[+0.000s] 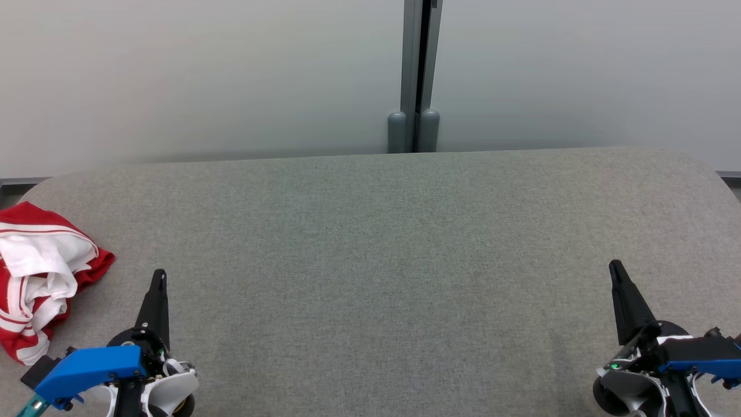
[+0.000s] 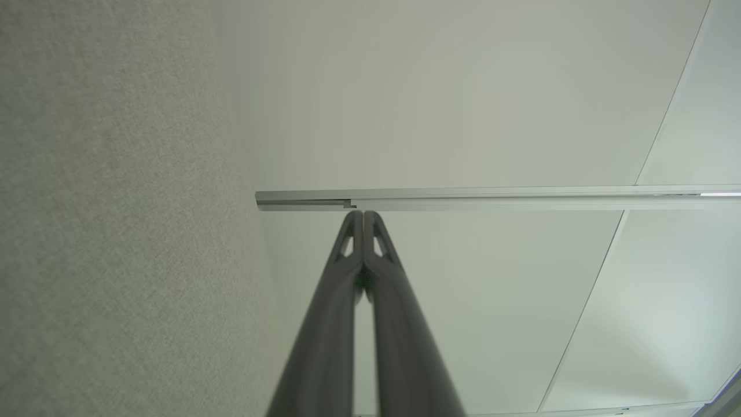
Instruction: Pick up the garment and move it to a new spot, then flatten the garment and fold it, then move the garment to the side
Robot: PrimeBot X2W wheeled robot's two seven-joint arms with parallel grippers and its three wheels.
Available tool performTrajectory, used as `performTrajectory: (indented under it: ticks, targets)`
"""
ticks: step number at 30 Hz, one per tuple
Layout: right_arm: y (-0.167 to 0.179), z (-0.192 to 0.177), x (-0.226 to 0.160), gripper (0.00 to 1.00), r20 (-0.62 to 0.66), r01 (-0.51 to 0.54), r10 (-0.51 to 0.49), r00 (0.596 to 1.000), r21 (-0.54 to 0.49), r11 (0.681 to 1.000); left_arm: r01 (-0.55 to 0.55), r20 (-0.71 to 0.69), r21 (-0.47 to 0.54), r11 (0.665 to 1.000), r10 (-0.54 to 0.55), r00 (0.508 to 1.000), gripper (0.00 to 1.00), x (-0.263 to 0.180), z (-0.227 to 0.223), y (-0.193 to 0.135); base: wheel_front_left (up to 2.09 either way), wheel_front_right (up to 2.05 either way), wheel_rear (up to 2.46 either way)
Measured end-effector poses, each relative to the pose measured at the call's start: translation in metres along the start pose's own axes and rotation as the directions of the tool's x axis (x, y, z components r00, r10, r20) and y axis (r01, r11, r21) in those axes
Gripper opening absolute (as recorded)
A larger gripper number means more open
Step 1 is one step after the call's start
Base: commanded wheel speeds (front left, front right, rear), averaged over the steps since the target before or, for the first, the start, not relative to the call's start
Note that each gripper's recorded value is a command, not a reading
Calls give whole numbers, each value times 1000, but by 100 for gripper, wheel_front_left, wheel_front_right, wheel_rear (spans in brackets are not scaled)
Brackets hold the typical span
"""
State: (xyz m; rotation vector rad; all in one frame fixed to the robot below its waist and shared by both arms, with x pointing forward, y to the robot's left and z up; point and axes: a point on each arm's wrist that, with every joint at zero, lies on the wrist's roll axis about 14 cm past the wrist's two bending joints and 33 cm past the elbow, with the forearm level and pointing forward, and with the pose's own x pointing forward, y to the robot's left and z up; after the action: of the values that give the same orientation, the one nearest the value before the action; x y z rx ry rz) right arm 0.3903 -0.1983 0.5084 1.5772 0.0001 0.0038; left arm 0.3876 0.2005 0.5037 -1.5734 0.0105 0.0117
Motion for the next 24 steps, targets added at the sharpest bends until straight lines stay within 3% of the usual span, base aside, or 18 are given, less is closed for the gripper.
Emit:
performTrajectory:
  ticks: [24]
  targets:
    - [0, 0, 0, 0, 0, 0, 0, 1000, 0, 1000, 0, 0, 0, 1000, 0, 1000, 0, 0, 0, 0, 0, 0, 0]
